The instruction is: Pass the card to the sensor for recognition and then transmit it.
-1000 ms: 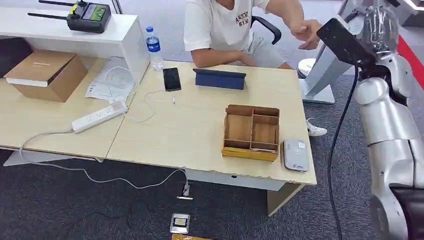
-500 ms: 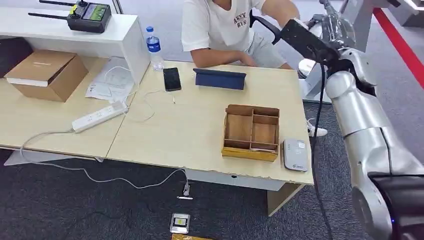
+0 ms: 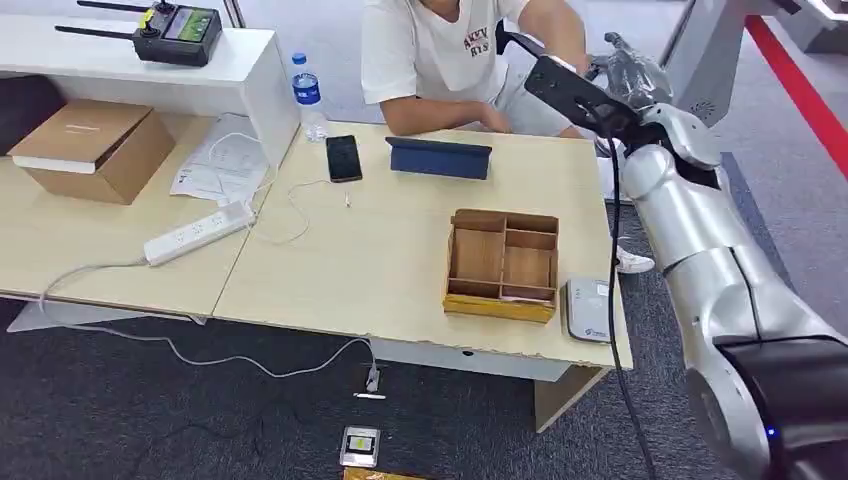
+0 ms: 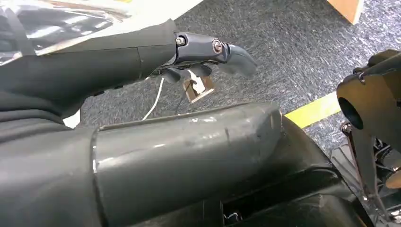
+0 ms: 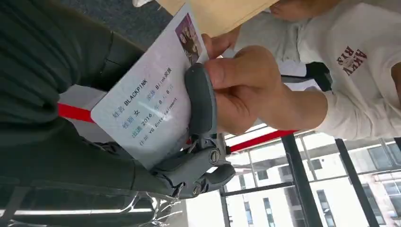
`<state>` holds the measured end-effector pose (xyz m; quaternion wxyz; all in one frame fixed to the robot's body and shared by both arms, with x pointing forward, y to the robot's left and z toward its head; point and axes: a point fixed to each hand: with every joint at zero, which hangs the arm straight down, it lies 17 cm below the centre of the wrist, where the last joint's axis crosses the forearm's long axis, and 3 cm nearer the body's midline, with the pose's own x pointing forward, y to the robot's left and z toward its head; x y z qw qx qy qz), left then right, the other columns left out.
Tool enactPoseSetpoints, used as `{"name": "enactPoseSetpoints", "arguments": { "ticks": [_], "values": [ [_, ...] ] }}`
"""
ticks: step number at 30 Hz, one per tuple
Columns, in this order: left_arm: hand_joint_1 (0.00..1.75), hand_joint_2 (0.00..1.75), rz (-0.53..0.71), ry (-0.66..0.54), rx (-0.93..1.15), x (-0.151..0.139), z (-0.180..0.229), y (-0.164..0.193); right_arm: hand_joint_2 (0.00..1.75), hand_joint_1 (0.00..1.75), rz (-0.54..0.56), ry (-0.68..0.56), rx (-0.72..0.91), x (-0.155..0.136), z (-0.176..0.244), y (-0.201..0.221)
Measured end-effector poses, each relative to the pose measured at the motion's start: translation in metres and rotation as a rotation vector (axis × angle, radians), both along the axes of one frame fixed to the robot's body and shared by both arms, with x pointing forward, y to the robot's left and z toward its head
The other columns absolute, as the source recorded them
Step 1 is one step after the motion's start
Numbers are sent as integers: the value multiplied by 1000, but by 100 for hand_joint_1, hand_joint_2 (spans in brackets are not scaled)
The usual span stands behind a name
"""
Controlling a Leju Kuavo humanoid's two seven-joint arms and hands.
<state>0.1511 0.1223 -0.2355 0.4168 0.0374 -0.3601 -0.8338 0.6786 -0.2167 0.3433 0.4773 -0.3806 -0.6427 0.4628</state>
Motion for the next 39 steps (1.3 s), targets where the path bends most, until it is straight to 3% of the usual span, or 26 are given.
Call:
{"name": "enactPoseSetpoints", "arguments": {
  "ticks": [1, 10, 11, 21, 30, 33, 39],
  "values": [
    [0, 0, 1, -1, 1, 0, 0, 0, 175, 0, 1, 2, -2, 0, -1, 1],
    [0, 0, 10, 13, 5, -1, -1, 1, 175, 0, 15, 22, 17, -1, -9, 7],
    [0, 0, 10, 14, 6, -1, -1, 1, 0, 0, 20, 21, 20, -1, -9, 8],
    [0, 0, 18, 14, 9, -1, -2, 2, 0, 0, 55, -10, 77, -3, -4, 11],
    [0, 0, 74, 19, 21, -1, -4, 7, 0, 0, 182, -91, 385, -12, 33, 23],
    [0, 0, 187, 24, 45, 3, -8, 23, 0, 0, 204, -106, 463, -15, 39, 21],
    [0, 0, 530, 102, 98, 20, -19, 116, 0, 0, 191, -116, 610, -17, 39, -3]
  ]
}}
